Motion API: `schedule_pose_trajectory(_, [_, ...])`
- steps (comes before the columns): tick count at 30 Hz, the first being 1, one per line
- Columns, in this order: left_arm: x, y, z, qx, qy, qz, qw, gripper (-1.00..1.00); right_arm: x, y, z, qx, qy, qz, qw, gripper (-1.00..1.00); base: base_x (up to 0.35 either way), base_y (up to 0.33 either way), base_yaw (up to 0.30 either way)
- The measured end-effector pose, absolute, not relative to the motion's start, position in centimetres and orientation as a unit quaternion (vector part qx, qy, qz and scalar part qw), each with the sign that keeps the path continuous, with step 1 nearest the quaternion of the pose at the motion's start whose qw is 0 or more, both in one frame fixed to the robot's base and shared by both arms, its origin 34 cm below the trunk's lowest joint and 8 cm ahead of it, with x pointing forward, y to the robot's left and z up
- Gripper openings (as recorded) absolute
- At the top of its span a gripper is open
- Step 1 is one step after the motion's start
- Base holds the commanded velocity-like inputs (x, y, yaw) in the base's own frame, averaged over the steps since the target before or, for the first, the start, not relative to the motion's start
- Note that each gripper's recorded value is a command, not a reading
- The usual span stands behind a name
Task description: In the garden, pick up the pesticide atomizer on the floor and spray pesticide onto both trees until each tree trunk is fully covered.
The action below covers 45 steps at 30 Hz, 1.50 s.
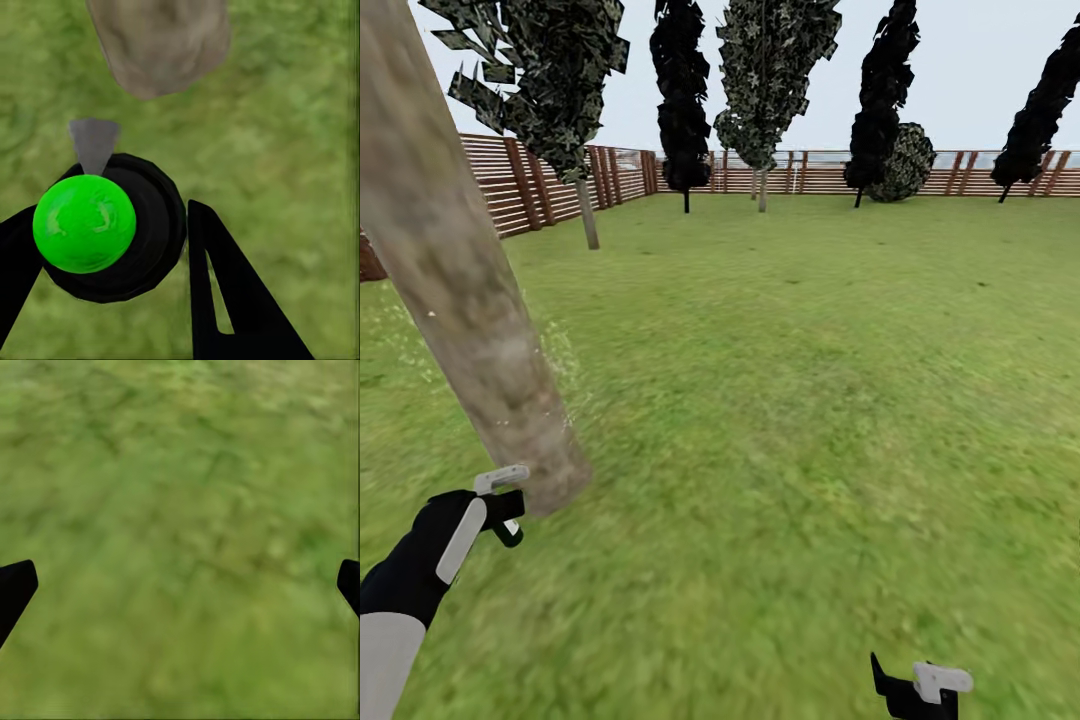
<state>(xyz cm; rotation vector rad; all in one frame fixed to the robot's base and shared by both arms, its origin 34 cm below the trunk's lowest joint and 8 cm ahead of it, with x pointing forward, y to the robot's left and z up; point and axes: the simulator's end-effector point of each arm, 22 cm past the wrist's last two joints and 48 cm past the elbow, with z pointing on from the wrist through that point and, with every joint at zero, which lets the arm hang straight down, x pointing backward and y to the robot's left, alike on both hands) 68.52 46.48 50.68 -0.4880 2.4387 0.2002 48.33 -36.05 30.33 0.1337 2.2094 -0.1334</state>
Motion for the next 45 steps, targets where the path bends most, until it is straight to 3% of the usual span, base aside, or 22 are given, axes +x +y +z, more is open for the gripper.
schedule_pose_trajectory(7, [66.6,42.8,46.1,-0.189,0.942,0.05,0.272,-1.0,48.3,-36.1,30.3,0.054,0.892,-0.054,0.446,1.0,0.039,-0.107,0.0])
schedule_pose_trajectory(14, [69.0,41.1,48.4,-0.17,0.939,0.051,0.295,-1.0,47.8,-36.0,30.1,0.055,0.894,-0.054,0.441,1.0,0.0,0.0,0.0])
schedule_pose_trajectory(21, [67.9,46.7,50.6,-0.186,0.935,0.144,0.265,-1.0,47.8,-36.0,30.0,0.054,0.895,-0.054,0.44,1.0,0.0,0.0,0.0])
schedule_pose_trajectory(27, [71.0,36.9,53.9,-0.076,0.95,0.117,0.281,-1.0,47.8,-36.0,30.0,0.054,0.895,-0.053,0.44,1.0,0.0,0.0,0.0])
schedule_pose_trajectory(34, [69.1,47.7,56.4,-0.149,0.933,0.166,0.281,-1.0,47.7,-36.0,30.0,0.054,0.895,-0.053,0.44,1.0,0.0,0.0,0.0])
schedule_pose_trajectory(40, [69.8,46.8,56.9,-0.145,0.933,0.157,0.291,-1.0,47.7,-36.0,30.0,0.054,0.895,-0.053,0.44,1.0,-0.25,0.0,0.0])
schedule_pose_trajectory(45, [73.5,46.2,63.9,-0.14,0.909,0.155,0.361,-1.0,47.7,-35.8,30.0,0.05,0.895,-0.052,0.44,1.0,-0.015,0.0,0.0])
